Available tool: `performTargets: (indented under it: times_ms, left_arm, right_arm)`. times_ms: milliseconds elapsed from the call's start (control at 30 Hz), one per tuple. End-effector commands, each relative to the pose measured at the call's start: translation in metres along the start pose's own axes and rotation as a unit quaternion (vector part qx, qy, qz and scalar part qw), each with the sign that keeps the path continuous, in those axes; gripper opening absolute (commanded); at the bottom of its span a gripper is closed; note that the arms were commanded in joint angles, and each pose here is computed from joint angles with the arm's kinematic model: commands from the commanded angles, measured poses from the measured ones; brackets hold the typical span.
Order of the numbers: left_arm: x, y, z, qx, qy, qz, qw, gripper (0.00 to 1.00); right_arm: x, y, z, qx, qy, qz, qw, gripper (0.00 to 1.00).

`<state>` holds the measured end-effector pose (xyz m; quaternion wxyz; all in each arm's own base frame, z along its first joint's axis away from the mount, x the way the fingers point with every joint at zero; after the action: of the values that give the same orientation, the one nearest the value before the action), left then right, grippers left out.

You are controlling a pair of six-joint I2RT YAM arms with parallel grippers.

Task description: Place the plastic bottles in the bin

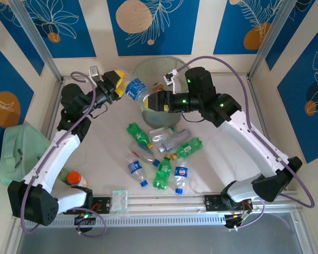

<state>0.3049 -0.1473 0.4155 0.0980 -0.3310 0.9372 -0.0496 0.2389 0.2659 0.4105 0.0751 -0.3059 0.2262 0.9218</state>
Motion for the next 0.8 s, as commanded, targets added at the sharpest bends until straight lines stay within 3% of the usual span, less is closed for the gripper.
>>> performTargets:
  times_ms: [0,433,767]
  left_arm:
    - [0.004,0.000,-0.008,0.041,-0.008,0.032,0.999,0.45]
    - [0.008,-0.003,0.004,0.026,-0.005,0.058,0.998,0.44]
    - [0.007,-0.006,0.007,0.020,-0.005,0.057,0.998,0.46]
  right_arm:
    - [-0.003,0.005,0.010,-0.025,0.008,-0.004,1.000,0.65]
    - [-0.006,-0.002,0.012,-0.034,0.006,0.001,0.999,0.46]
    - [-0.008,-0.005,0.018,-0.035,0.014,0.008,0.999,0.25]
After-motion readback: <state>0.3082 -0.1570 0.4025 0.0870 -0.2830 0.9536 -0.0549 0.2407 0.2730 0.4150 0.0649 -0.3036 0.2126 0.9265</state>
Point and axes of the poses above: each hand's point on the last joint's axis, 136 mm out from that joint toward the fingers, its own y axis back along the fingers, its own z axis along the line the jaws close on, x = y × z, the point moved 6 cm from there along y, back along the fingers, and after that the axes turned 2 degrees about y, right-handed, at the moved point
